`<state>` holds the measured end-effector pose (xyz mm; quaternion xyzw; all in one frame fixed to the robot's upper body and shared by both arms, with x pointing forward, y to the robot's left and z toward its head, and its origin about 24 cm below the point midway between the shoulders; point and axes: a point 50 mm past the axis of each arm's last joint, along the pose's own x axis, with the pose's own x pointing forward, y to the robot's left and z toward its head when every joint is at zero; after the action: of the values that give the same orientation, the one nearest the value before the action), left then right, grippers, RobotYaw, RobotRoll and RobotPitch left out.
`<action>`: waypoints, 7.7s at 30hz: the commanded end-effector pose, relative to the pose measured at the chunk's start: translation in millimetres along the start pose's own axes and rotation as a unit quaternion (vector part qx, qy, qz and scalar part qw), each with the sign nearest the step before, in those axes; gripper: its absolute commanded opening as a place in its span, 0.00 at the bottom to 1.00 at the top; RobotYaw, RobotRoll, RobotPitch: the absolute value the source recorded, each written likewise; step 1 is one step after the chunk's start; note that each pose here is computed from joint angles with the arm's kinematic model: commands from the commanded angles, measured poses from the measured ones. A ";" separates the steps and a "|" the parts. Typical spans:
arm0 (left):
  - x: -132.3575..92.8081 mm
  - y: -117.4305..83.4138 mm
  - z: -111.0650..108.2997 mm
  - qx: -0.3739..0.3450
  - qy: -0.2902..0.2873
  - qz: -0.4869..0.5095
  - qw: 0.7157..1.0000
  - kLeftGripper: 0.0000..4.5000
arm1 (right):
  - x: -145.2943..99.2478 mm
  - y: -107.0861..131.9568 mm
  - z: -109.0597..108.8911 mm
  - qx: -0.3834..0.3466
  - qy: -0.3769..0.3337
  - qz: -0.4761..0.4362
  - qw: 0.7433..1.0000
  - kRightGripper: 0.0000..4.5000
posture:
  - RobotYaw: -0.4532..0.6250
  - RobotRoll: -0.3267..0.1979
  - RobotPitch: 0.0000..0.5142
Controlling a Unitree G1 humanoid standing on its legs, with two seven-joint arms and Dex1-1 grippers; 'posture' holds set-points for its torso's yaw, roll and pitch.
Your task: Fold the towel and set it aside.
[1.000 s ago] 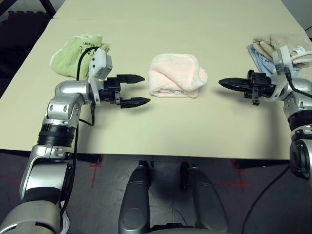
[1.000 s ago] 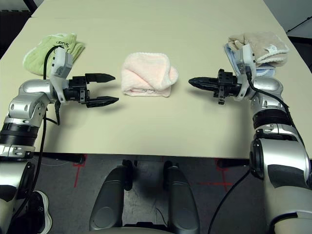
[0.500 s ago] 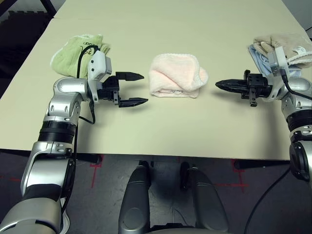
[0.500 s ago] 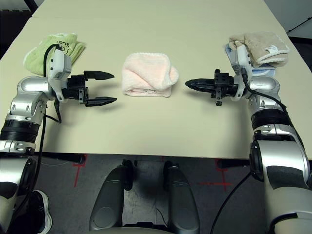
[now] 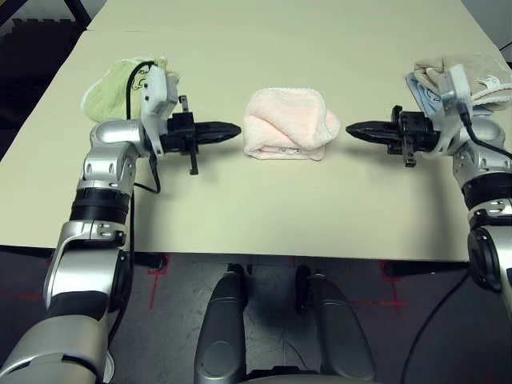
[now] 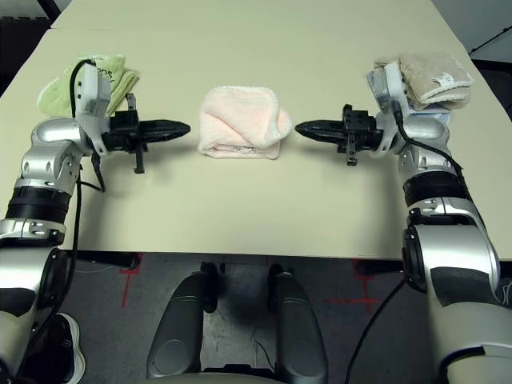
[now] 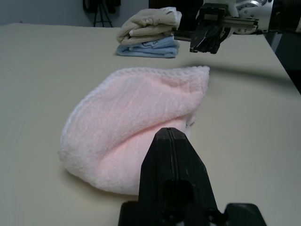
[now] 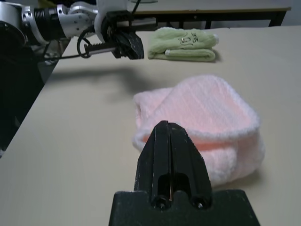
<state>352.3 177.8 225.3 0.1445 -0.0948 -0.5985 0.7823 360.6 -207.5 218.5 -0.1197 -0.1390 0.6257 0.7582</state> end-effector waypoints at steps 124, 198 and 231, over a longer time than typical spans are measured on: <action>1.7 38.5 -9.2 0.036 0.077 0.158 0.984 0.00 | 9.2 -22.7 -14.2 0.030 0.002 -0.213 0.977 0.00 | 0.45 0.62 0.50; 12.7 21.2 -38.6 -0.382 0.100 0.116 0.911 1.00 | -49.1 33.2 -13.6 0.087 0.077 -0.032 0.993 0.99 | 0.43 0.62 0.49; 29.5 10.8 -41.0 -0.527 0.130 0.094 0.835 1.00 | -46.8 28.9 -12.3 0.079 0.082 -0.027 0.993 0.99 | 0.43 0.62 0.50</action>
<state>384.4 152.7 194.9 -0.2316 0.3062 -0.4649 0.7978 331.4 -247.7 194.6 -0.0992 -0.0347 0.6000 0.7931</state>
